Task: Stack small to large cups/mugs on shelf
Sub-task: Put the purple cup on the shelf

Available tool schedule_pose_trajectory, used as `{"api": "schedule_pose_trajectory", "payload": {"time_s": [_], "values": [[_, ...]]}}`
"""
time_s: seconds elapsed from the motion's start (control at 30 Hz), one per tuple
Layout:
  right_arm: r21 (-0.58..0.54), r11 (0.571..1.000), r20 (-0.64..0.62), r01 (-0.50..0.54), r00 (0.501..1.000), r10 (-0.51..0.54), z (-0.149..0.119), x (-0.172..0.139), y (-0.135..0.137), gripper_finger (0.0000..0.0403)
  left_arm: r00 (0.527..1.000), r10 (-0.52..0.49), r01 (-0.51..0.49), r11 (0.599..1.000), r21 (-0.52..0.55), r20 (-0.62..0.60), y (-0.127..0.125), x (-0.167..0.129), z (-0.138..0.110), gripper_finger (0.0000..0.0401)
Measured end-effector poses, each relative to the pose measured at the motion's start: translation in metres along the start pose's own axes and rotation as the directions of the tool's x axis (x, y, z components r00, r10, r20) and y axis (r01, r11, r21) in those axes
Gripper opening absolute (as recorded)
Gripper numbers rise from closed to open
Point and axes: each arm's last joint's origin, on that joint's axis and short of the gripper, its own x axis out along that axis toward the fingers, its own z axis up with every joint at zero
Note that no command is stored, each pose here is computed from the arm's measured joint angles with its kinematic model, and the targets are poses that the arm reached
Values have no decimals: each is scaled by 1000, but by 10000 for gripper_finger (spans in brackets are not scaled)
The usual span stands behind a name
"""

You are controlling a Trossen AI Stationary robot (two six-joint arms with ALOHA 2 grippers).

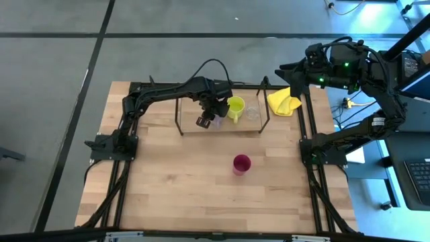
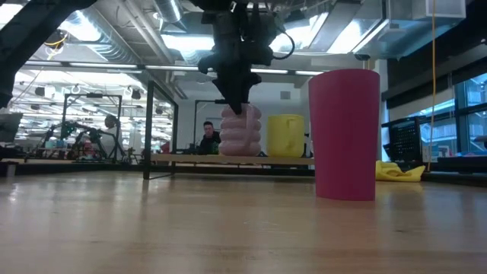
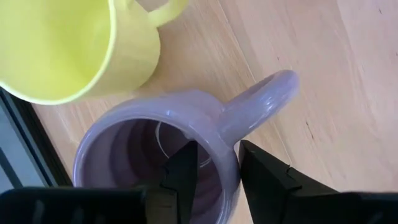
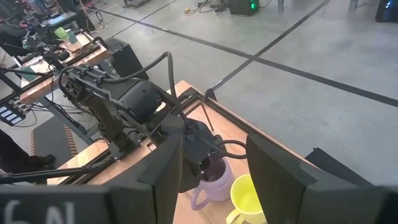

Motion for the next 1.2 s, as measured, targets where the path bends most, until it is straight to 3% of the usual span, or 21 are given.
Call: {"api": "schedule_pose_trajectory", "payload": {"time_s": [0.23,0.47,0.87,1.07,1.2], "values": [[3,1000,-1,3,1000,-3,0,0,0,179,1000,11,-10,1000,22,-12,0,0,0,112],[3,1000,-2,3,1000,-3,0,0,0,179,997,-3,1,1000,-31,-71,-3,0,-4,112],[1,1000,-1,3,1000,-3,0,0,0,179,996,67,-72,993,-89,-57,-7,-30,-10,112],[1,1000,-1,3,1000,-3,0,0,0,179,986,144,-161,956,-245,-86,-1,-44,-20,112],[0,1000,-1,2,1000,-2,0,0,0,179,984,136,-173,877,-449,-113,11,-46,-35,112]]}}
